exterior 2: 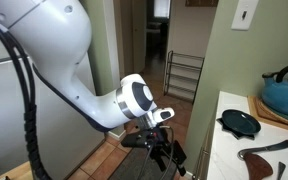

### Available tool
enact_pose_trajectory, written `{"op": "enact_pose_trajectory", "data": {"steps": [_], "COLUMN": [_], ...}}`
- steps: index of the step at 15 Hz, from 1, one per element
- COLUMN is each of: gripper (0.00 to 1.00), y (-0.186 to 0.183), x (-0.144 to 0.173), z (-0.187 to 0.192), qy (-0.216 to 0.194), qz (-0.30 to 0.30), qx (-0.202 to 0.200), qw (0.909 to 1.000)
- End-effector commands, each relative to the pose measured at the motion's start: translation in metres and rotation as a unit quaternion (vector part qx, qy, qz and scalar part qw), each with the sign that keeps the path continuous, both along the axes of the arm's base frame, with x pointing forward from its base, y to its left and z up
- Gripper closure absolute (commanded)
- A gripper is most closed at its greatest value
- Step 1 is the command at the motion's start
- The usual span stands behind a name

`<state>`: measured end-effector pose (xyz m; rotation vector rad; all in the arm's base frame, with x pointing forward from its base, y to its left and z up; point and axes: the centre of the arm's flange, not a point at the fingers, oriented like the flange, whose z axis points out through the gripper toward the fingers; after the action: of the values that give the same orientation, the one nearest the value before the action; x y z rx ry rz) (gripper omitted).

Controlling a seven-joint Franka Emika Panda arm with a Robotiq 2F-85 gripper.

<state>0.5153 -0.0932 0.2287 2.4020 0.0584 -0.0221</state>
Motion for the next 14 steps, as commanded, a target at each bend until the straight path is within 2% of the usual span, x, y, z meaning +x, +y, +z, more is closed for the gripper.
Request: {"op": "enact_pose_trajectory", "data": {"steps": [1,14], "gripper": [0.00,0.00], "y": [-0.013,-0.041], "x": [0.028,0.076], "z": [-0.027,-0.075], "qy": [0.003,0.012], "qz": [0.013,0.069], "qx": [-0.005,0.031], "qw": [0.9999,0.9970]}}
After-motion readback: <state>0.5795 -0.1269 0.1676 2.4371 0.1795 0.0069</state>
